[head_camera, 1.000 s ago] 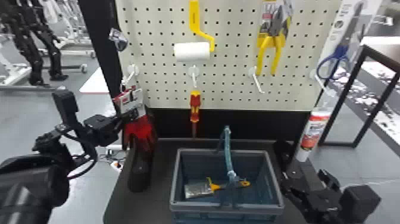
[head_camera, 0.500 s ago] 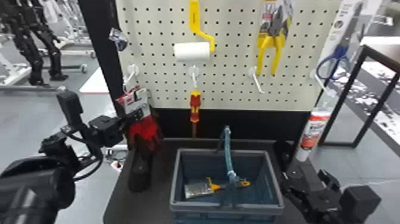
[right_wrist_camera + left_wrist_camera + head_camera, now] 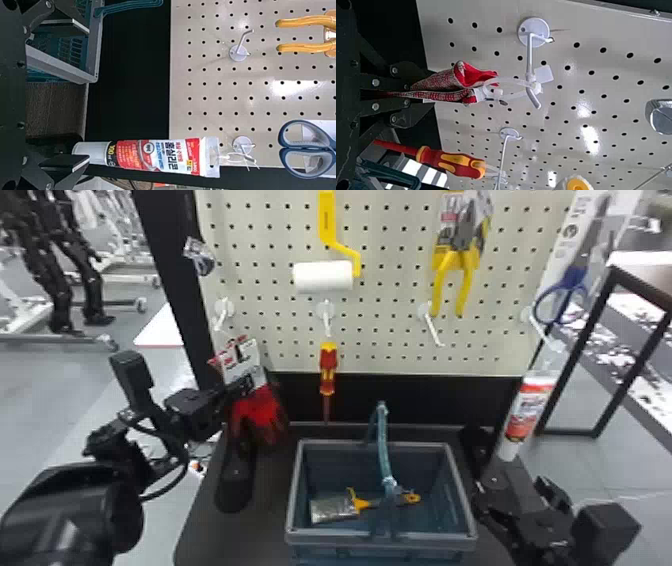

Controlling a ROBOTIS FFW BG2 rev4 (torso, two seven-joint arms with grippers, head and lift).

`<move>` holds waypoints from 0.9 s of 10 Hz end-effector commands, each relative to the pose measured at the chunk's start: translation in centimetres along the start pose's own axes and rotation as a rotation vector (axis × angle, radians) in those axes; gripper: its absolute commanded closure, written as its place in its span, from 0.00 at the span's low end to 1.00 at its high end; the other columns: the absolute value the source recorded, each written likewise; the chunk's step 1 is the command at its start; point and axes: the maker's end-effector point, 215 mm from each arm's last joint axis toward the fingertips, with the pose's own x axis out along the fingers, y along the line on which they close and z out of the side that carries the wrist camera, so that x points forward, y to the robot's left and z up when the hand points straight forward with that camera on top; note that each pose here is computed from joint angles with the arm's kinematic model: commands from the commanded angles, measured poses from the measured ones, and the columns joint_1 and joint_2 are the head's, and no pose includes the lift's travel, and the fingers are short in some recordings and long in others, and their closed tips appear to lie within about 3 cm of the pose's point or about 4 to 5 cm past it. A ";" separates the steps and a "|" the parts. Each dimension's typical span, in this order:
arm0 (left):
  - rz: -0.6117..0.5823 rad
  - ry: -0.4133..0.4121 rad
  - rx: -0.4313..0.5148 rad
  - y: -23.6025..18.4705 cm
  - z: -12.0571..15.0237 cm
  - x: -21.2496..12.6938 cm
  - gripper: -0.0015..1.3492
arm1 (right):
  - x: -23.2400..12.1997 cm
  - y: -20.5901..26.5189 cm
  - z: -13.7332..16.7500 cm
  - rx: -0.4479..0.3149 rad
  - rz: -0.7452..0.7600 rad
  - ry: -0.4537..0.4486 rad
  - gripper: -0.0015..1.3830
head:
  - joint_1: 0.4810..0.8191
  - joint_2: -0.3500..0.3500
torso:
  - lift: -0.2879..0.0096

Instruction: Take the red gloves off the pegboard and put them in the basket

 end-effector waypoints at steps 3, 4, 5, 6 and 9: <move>0.059 -0.076 0.060 -0.4 2.7 -0.4 0.90 | -0.1 -0.1 -0.3 0.005 -0.003 0.006 0.12 | 0.20 0.50 | 0.63; 0.080 -0.103 0.067 -0.7 3.6 -0.6 0.90 | -0.1 -0.1 -0.3 0.005 -0.003 0.006 0.12 | 0.20 0.50 | 0.63; 0.087 -0.124 0.072 -1.1 4.4 -0.6 0.90 | -0.1 -0.1 -0.4 0.005 -0.003 0.007 0.12 | 0.20 0.50 | 0.63; 0.088 -0.139 0.071 -1.6 4.6 -0.4 0.90 | -0.1 -0.1 -0.4 0.005 -0.003 0.007 0.12 | 0.20 0.50 | 0.63; 0.093 -0.178 -0.043 -3.8 3.1 0.5 0.90 | -0.1 -0.1 -0.4 0.007 -0.004 0.007 0.12 | 0.20 0.50 | 0.63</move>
